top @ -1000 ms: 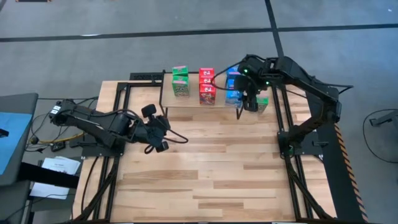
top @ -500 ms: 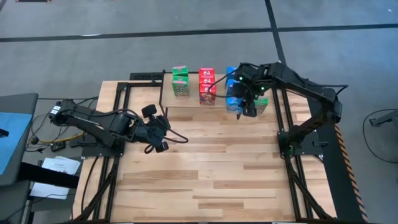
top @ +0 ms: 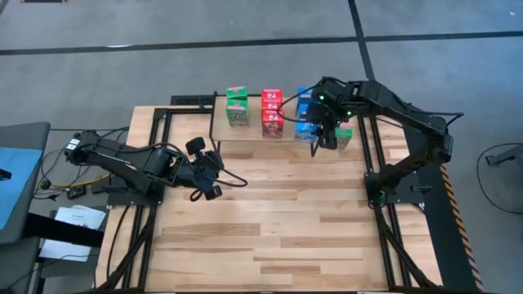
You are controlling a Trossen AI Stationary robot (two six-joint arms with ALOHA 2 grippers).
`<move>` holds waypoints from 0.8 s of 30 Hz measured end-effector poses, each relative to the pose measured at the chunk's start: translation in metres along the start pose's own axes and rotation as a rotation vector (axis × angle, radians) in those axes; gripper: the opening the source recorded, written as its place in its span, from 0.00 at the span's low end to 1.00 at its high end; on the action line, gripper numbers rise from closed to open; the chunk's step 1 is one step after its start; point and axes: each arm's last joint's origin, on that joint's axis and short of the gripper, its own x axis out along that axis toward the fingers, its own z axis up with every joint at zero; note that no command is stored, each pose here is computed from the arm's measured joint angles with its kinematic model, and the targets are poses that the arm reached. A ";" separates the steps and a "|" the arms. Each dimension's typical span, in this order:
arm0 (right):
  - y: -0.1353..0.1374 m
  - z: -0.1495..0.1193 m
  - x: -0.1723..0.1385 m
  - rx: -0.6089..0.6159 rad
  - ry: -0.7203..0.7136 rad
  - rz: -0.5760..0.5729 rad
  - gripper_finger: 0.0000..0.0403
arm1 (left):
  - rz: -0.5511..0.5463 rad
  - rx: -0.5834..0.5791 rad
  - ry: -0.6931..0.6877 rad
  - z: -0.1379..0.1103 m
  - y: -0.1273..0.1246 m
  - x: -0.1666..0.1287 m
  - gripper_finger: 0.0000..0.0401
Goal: Stack cereal on shelf
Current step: Put the blue cereal box on the shelf aligned with the other blue cereal boxes
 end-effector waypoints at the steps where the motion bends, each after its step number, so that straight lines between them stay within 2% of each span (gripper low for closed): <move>1: -0.002 -0.001 0.000 0.005 0.003 -0.003 0.54 | 0.000 0.000 0.000 0.000 0.000 0.000 0.06; 24: -0.017 -0.006 0.001 0.025 0.019 -0.033 0.54 | -0.007 0.009 0.003 0.000 0.000 0.000 0.06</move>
